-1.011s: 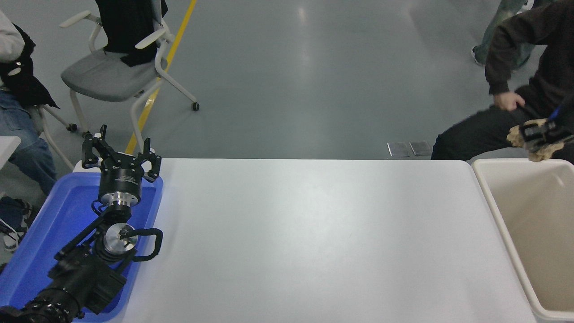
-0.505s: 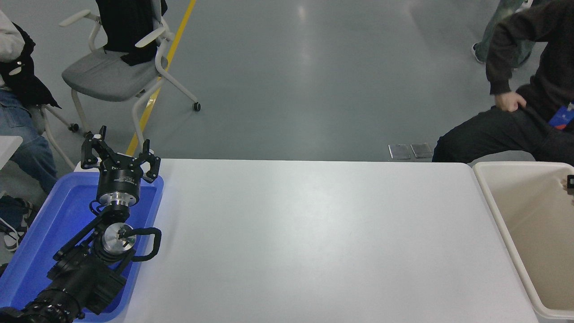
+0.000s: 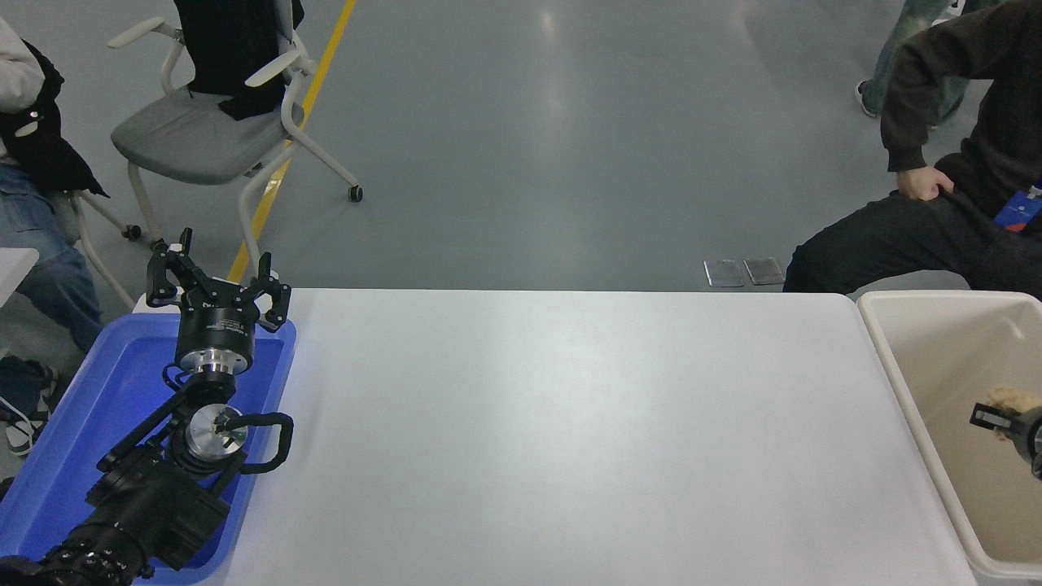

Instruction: Pick up paper ball place in dustbin

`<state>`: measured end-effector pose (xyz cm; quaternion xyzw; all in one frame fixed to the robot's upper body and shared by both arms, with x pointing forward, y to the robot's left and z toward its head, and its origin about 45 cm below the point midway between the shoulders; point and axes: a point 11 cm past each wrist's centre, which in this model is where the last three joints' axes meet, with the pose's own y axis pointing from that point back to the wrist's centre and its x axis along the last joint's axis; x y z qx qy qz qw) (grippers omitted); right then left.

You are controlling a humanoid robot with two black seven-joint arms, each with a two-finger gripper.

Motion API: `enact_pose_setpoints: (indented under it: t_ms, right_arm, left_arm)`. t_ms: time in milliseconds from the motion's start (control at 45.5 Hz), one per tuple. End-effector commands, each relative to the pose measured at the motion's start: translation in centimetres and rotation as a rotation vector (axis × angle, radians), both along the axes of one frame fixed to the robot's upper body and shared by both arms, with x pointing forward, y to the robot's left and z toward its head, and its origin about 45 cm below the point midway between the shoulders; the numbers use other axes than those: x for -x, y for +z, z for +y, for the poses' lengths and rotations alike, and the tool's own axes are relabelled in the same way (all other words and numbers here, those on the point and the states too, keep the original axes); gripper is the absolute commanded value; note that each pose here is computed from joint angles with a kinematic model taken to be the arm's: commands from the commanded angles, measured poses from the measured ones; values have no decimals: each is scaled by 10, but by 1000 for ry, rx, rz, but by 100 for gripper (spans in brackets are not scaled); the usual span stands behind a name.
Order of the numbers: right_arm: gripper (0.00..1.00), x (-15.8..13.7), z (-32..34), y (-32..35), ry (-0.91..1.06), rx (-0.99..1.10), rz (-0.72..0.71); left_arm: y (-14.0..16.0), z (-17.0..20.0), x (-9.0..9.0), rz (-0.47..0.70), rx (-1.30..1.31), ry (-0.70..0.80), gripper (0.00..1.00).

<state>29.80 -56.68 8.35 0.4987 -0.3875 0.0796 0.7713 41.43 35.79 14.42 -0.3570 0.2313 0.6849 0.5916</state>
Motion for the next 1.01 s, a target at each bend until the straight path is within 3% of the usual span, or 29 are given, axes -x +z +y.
enact_pose_setpoints:
  t_ms: [0, 396, 637, 835, 989]
  right_arm:
    - [100, 2, 8, -12, -21, -12, -53]
    - [100, -10, 15, -6, -56, -72, -110]
    - [100, -31, 31, 3, -123, -184, -230]
    - [100, -70, 57, 34, -254, -454, -475]
    - [100, -101, 100, 65, -396, -847, -696]
  left_arm:
    - [0, 0, 0, 0, 0, 0, 99]
    - [0, 0, 0, 0, 0, 0, 99]
    - [0, 0, 0, 0, 0, 0, 99]
    - [0, 0, 0, 0, 0, 0, 99]
    - [0, 0, 0, -1, 0, 1, 99]
